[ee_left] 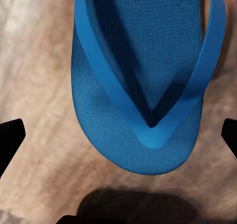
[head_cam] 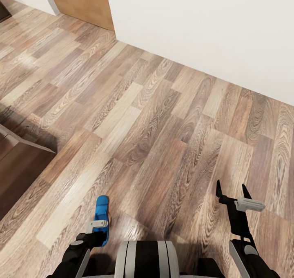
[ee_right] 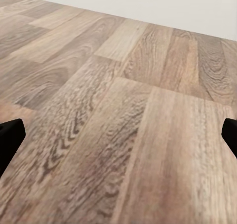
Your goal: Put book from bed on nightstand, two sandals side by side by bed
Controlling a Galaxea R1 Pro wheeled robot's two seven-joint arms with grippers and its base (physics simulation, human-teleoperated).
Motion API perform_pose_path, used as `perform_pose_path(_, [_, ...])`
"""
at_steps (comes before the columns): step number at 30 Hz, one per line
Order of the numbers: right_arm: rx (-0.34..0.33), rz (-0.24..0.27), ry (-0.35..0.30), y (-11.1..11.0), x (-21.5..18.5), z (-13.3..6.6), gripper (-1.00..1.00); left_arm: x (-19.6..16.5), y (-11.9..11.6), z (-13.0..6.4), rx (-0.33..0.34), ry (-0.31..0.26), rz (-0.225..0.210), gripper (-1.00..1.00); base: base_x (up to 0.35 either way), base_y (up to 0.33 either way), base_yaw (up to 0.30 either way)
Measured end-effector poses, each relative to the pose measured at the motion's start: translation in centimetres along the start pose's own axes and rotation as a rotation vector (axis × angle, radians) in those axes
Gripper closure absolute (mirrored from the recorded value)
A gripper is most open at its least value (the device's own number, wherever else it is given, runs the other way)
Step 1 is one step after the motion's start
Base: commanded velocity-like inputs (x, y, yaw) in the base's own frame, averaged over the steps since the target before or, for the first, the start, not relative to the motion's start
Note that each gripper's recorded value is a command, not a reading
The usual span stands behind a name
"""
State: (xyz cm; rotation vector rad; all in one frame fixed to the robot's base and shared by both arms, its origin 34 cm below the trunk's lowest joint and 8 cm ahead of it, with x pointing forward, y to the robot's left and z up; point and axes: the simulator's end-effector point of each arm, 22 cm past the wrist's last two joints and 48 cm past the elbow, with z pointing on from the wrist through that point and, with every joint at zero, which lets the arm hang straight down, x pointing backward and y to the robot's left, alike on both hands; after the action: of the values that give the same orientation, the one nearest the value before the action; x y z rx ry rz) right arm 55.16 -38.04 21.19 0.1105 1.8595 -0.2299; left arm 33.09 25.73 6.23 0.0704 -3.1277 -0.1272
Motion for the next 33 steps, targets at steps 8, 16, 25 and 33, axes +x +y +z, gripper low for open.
perform_pose_path(8, [-0.001, 0.001, -0.004, 0.08, -0.13, 0.03, -1.00, 0.05, -0.15, 0.00, 0.001, 0.001, 0.005, -1.00, 0.130, -0.039, 0.000])
perform_pose_path(16, [-0.001, 0.001, -0.010, 0.06, -0.31, 0.09, -1.00, 0.06, -0.17, 0.01, 0.001, 0.001, 0.005, -1.00, 0.012, -0.004, 0.000])
perform_pose_path(25, [0.000, 0.001, -0.012, 0.05, -0.36, 0.10, -1.00, 0.05, -0.15, 0.01, 0.002, 0.001, 0.004, -1.00, 0.001, 0.000, 0.000])
perform_pose_path(33, [-0.001, -0.001, -0.004, 0.04, 0.08, 0.00, -1.00, 0.35, -0.05, 0.23, 0.000, 0.008, 0.003, -1.00, 0.000, 0.000, 0.000])
